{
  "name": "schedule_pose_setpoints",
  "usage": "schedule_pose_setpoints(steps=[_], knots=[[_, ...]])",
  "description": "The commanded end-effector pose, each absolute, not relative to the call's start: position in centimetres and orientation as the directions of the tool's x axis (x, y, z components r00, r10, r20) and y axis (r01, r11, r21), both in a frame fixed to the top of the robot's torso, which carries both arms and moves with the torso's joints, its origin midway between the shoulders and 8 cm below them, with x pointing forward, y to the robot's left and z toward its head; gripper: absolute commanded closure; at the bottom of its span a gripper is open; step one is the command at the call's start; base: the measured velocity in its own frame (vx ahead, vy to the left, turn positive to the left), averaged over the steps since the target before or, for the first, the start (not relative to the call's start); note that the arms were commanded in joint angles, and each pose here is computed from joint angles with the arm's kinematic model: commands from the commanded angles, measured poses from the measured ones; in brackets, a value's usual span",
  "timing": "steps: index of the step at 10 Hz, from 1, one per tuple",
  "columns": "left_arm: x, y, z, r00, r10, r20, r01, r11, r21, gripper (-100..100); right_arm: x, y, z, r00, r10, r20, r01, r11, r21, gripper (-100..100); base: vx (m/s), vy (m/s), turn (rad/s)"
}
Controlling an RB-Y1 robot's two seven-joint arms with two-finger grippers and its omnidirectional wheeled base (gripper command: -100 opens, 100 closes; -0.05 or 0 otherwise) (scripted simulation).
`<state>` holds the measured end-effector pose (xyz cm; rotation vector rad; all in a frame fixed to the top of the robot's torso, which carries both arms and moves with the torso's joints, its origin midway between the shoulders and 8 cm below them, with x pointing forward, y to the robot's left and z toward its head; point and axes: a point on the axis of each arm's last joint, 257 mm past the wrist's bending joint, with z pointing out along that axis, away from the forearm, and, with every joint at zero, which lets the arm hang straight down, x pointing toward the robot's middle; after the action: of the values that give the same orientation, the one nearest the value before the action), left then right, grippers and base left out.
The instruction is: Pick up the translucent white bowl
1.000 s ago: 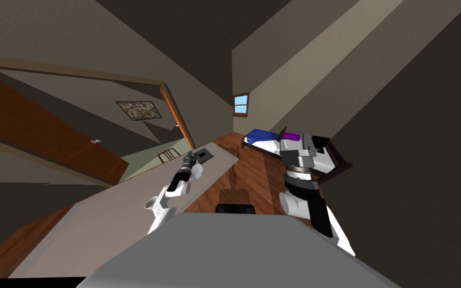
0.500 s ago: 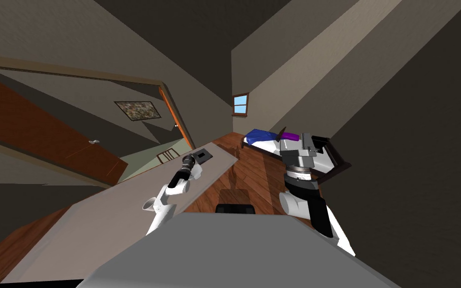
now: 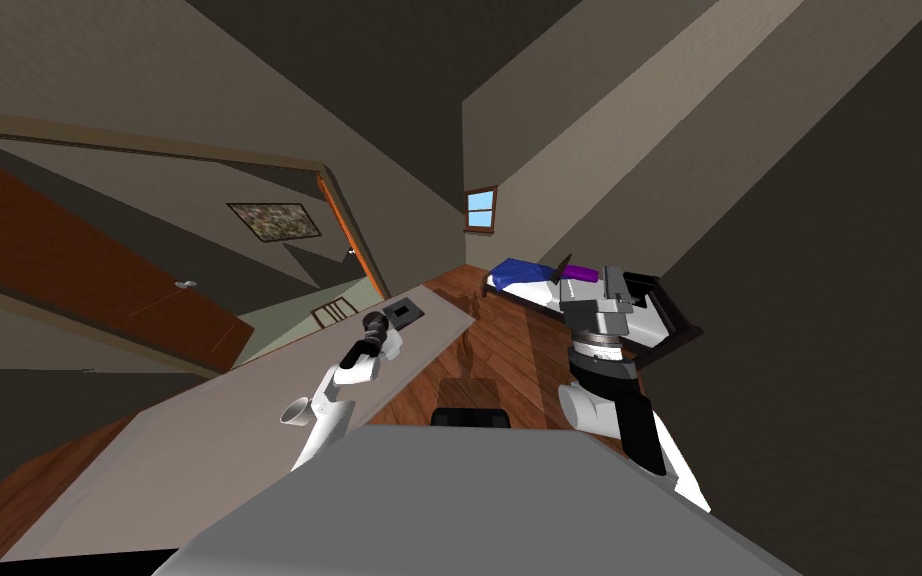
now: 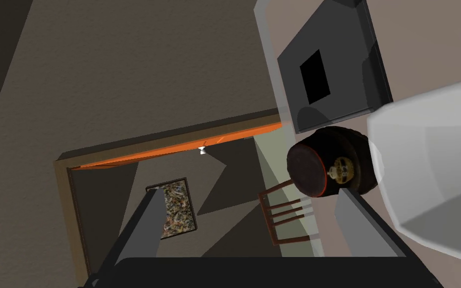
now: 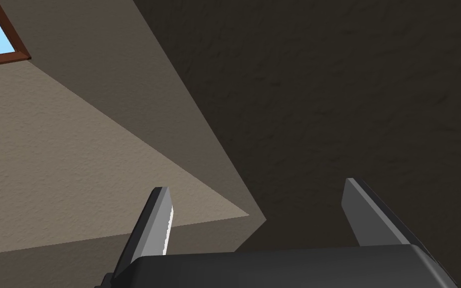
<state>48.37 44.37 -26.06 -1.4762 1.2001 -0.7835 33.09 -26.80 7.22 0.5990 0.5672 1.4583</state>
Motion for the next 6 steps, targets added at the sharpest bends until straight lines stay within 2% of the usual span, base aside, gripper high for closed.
schedule_pose_setpoints(steps=[1,6], knots=[[48.0,45.4,-28.2,0.315,-0.945,-0.087,-0.331,-0.023,-0.943,-100,33.1,-26.8,7.2,0.037,0.999,0.007,-0.732,0.022,0.681,0,0.029,-0.014,0.004],[46.9,46.9,-32.3,0.372,-0.927,-0.041,-0.438,-0.137,-0.888,-100,33.1,-26.8,7.2,0.037,0.999,0.007,-0.732,0.022,0.681,0,0.031,-0.015,0.006]])
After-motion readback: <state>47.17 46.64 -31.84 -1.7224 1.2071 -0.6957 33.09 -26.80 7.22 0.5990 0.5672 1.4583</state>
